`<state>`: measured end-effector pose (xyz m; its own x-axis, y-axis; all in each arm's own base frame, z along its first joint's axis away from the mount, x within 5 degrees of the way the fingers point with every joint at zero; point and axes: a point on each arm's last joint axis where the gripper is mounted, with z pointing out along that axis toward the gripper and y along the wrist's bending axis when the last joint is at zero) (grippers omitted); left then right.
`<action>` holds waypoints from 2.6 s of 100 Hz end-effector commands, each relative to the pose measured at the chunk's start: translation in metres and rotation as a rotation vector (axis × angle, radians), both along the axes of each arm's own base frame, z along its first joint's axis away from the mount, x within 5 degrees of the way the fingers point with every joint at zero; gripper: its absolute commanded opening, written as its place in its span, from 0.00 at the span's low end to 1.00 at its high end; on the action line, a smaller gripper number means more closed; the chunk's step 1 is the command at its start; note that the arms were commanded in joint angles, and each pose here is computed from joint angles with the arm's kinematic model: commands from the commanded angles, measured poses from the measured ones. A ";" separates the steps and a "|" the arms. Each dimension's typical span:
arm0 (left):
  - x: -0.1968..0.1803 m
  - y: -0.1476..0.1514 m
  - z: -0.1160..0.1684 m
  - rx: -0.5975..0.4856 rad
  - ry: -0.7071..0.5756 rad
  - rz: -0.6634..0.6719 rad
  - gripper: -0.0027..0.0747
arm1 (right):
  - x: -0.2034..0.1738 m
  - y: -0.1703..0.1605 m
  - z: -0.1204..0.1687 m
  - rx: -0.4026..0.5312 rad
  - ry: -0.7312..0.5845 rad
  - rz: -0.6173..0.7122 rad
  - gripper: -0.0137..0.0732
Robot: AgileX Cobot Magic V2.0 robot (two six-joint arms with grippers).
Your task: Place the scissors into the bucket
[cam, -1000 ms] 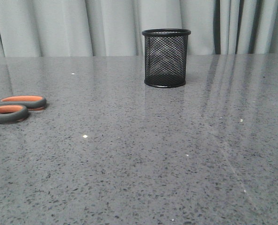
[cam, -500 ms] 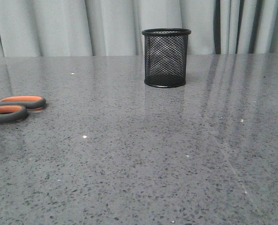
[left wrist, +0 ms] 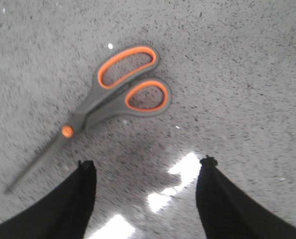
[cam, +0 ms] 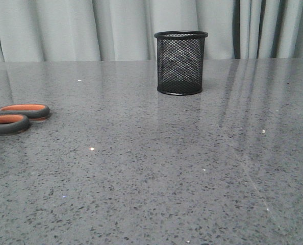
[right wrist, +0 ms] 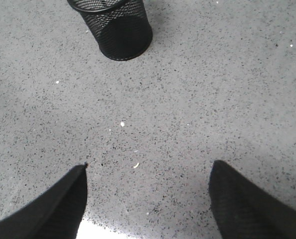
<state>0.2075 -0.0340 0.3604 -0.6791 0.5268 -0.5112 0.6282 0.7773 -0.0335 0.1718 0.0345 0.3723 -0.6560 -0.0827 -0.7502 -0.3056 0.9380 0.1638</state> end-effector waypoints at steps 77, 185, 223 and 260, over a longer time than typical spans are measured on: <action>0.086 -0.032 -0.051 0.420 0.051 -0.695 0.55 | -0.002 0.013 0.015 0.008 -0.085 0.078 0.69; 0.113 -0.040 -0.089 0.385 0.120 -0.765 0.55 | -0.001 0.012 0.016 0.008 -0.098 0.074 0.69; 0.115 -0.043 -0.094 0.360 0.127 -0.767 0.54 | -0.001 0.012 0.016 0.008 -0.098 0.074 0.69; 0.114 -0.043 -0.094 0.361 0.129 -0.780 0.04 | -0.001 0.012 0.016 0.008 -0.098 0.074 0.69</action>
